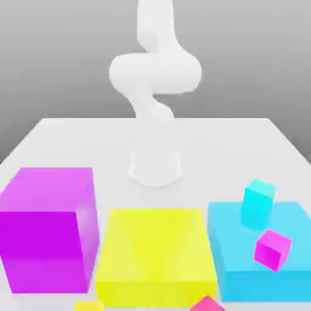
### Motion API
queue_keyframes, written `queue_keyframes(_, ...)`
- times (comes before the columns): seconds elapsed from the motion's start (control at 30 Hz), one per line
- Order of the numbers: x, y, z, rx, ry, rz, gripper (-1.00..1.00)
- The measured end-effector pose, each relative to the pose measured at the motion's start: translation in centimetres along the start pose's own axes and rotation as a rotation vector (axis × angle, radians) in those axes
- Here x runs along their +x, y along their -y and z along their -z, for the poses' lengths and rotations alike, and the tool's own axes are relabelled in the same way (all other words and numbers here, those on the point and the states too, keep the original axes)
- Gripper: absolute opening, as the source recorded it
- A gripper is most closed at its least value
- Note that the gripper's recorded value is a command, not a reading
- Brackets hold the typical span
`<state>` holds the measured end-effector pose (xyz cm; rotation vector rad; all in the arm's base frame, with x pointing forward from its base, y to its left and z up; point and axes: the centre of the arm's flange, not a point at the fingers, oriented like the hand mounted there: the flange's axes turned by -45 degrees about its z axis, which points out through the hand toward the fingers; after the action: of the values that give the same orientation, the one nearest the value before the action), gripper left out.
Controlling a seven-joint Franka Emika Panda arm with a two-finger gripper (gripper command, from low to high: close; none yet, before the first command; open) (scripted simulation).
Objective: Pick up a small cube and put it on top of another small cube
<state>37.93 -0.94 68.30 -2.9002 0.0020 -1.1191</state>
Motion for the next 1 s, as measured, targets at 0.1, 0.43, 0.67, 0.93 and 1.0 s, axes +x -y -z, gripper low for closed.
queue_keyframes(0.1,0.3,-1.2,-5.4,0.031,0.079,0.0,0.0)
queue_keyframes(0.43,-2.9,-4.7,-22.5,0.082,0.321,-0.003,0.0)
queue_keyframes(0.67,-8.4,-7.3,-33.2,0.071,0.484,0.0,0.0)
queue_keyframes(0.93,-17.1,-10.6,-43.1,0.018,0.665,0.029,0.0)
queue_keyframes(1.0,-19.6,-11.6,-45.0,-0.002,0.708,0.04,0.0)
